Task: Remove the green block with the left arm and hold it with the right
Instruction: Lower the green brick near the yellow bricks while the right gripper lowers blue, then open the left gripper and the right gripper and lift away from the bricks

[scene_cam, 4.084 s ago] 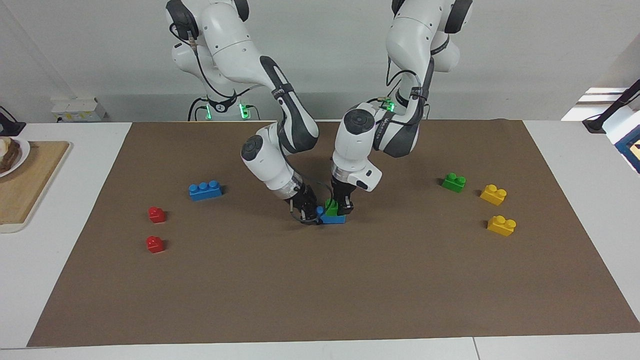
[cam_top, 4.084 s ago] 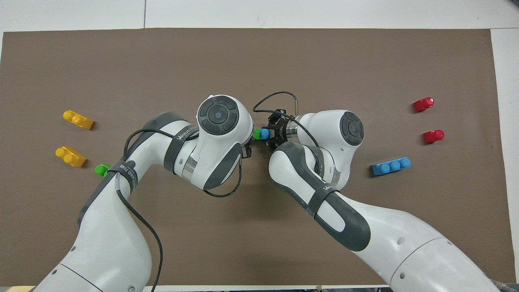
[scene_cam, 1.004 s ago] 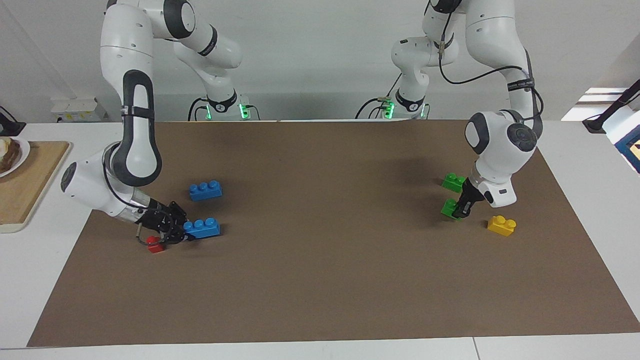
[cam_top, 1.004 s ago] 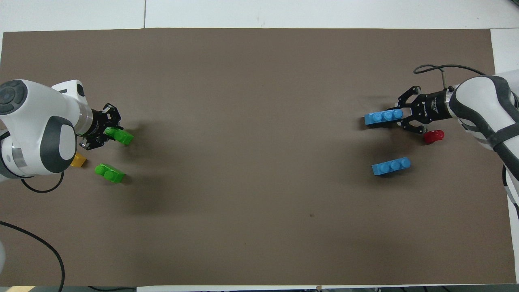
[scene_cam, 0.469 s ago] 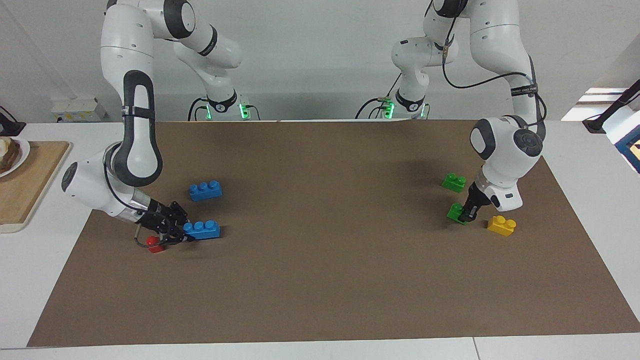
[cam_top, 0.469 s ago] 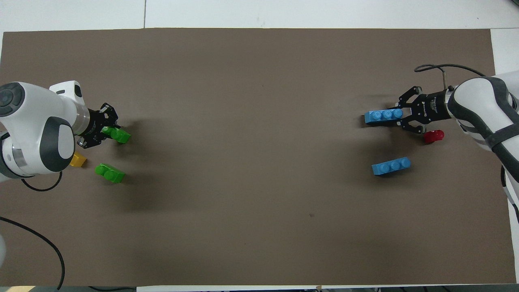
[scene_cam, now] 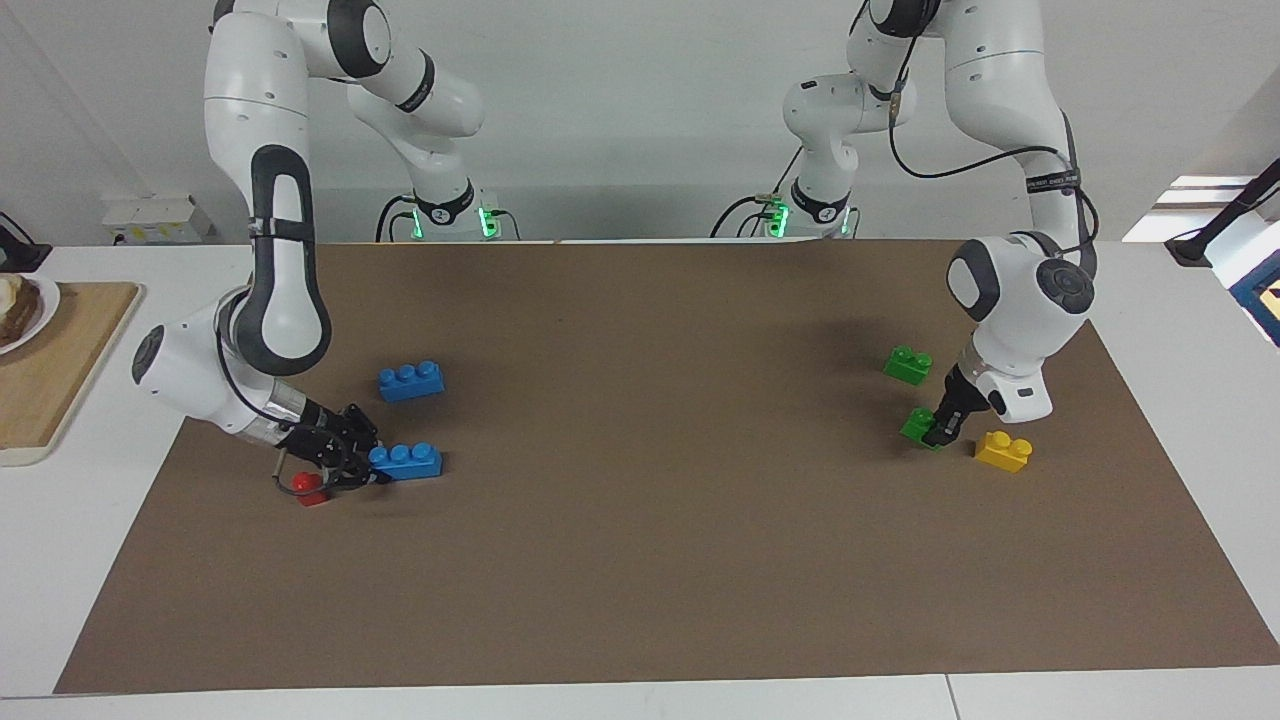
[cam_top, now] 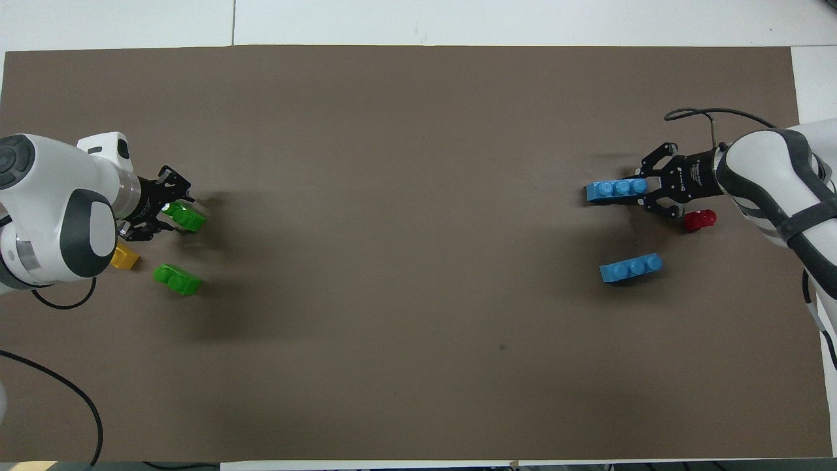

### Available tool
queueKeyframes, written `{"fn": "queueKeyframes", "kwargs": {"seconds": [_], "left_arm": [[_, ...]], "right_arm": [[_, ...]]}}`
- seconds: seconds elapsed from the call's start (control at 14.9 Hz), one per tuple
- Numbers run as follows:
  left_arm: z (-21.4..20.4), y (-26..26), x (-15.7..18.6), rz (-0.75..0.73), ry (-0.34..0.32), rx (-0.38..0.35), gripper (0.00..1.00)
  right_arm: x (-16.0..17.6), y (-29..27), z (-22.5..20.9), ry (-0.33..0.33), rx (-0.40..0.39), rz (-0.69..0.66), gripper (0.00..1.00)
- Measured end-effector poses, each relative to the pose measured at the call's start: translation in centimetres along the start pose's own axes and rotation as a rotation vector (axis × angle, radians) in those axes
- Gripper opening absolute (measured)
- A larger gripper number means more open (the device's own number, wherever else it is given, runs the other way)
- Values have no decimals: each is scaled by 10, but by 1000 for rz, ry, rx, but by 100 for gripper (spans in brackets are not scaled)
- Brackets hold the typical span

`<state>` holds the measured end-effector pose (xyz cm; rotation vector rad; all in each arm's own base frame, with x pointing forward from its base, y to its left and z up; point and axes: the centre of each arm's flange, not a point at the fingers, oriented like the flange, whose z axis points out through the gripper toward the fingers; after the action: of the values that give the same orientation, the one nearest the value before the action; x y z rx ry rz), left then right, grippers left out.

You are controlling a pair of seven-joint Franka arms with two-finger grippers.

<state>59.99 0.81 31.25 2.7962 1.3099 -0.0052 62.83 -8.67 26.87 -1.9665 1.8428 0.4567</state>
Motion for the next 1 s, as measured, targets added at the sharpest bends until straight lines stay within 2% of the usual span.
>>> {"fn": "queueKeyframes", "kwargs": {"seconds": [0.13, 0.2, 0.4, 0.47, 0.54, 0.6, 0.74, 1.0], "left_arm": [[-3, 0, 0, 2, 1, -1, 94], [-9, 0, 0, 2, 1, -1, 100], [-44, -1, -4, 5, 0, 3, 100], [-60, -1, -5, 7, 4, 0, 100], [-75, 0, -7, 10, 10, -6, 100], [-90, 0, -8, 12, 18, -14, 100], [-117, 1, -11, 31, 36, -32, 100], [-160, 7, -22, 232, 34, -3, 100]], "right_arm": [[-1, 0, 0, 3, 2, -1, 35], [-1, -1, 0, 6, 6, -2, 39], [-5, -2, 3, 10, 7, -10, 69], [-6, -2, 3, 10, 7, -11, 81], [-7, -3, 3, 9, 8, -13, 89], [-8, -3, 1, 9, 9, -15, 89], [-16, -5, -6, 7, 13, -28, 100], [-47, -8, -28, 6, 3, -67, 100]]}}
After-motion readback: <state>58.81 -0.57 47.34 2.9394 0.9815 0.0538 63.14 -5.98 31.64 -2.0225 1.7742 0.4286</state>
